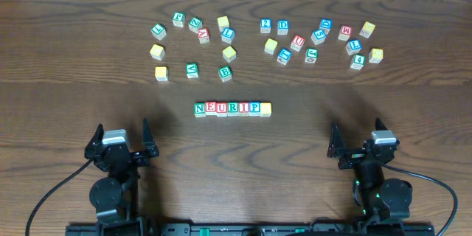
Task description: Spell out NEURIPS
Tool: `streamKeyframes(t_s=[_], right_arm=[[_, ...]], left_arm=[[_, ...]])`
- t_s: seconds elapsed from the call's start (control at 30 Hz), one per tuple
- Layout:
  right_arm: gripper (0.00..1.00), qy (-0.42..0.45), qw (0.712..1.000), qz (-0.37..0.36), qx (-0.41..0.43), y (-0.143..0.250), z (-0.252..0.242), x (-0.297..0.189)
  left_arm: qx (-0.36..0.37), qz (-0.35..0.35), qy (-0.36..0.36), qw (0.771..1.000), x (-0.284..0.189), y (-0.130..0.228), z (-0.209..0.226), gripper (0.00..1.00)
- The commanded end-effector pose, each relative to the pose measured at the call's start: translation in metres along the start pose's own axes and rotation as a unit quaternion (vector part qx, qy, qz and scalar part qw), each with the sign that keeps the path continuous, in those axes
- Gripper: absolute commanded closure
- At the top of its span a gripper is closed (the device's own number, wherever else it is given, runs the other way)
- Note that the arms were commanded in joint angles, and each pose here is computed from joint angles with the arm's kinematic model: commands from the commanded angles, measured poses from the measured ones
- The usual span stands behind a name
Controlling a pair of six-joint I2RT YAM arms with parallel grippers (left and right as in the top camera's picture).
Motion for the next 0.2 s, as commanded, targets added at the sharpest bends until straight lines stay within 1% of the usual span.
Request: streamKeyframes(t_s=[0.0, 0.17], right_arm=[[0.01, 0.005, 1.0, -0.001, -0.006, 0.0003, -0.0023, -0.0001], [0.01, 0.005, 1.0, -0.001, -0.006, 0.0003, -0.0022, -0.0001]], left_arm=[[0.002, 0.022, 0.005, 1.0, 0.0005, 0.0135, -0.0026, 0.02], [0.002, 0.022, 0.005, 1.0, 0.0005, 0.0135, -0.0026, 0.02]])
Point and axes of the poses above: each gripper's point midway between its finger pads, its own x axis out along the fingers, its own z axis along the line the jaws close on, y = z × x, the point moved 2 cm from there along -x, back along the fingers, and after that the axes turned 10 degrees about x, right-handed, at the moved point
